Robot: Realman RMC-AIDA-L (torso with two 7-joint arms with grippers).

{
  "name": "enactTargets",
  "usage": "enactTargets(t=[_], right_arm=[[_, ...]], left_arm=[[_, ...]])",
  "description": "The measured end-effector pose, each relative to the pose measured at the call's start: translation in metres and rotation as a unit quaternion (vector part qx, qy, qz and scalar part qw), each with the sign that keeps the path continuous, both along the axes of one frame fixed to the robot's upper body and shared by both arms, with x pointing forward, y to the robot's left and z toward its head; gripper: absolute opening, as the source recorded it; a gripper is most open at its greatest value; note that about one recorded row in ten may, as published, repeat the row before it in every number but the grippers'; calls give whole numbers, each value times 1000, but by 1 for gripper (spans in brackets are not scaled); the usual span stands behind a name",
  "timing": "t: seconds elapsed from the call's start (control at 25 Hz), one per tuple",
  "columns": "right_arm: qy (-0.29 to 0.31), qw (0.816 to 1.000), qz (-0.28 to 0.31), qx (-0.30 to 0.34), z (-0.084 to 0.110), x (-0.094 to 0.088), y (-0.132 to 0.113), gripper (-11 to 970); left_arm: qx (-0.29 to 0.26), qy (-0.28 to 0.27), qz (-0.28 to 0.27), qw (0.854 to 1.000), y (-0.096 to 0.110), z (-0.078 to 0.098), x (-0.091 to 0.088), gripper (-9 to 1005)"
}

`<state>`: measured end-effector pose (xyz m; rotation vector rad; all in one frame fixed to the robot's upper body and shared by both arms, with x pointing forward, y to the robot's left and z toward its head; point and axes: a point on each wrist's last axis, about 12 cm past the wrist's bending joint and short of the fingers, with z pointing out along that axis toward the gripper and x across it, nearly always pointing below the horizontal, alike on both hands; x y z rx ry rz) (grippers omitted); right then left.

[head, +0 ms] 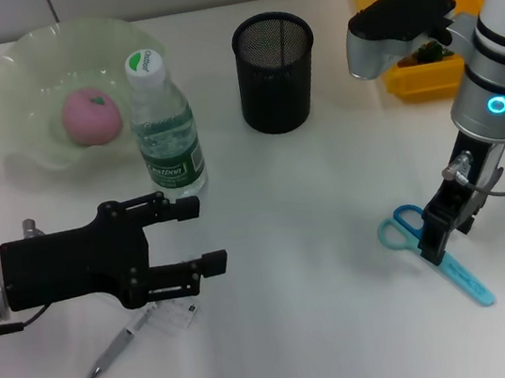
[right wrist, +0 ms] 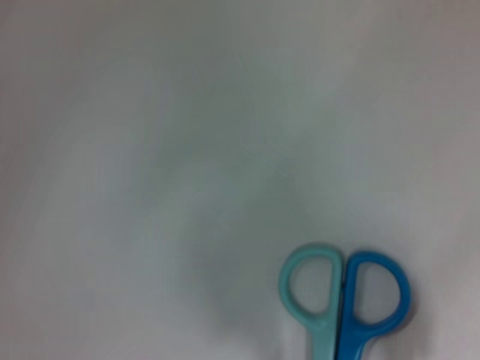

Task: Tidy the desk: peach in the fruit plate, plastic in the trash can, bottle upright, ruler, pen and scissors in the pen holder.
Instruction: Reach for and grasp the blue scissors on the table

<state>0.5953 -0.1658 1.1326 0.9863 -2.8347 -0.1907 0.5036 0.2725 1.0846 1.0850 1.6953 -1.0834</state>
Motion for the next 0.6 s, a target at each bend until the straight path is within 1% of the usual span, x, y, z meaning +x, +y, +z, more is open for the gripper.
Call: enactTargets(t=[0.2, 0.44, 0.6], right_arm=[[-4, 1000, 1, -3, -1, 0, 1, 617], [-4, 1000, -6, 30, -3, -1, 6, 617], [-2, 999, -7, 31, -4, -1, 6, 617]], left_arm=[[-1, -1, 3, 1000, 1, 0, 0, 795], [1, -2, 5, 1000, 1, 0, 1, 795], [3, -3, 8, 1000, 2, 0, 1, 795]])
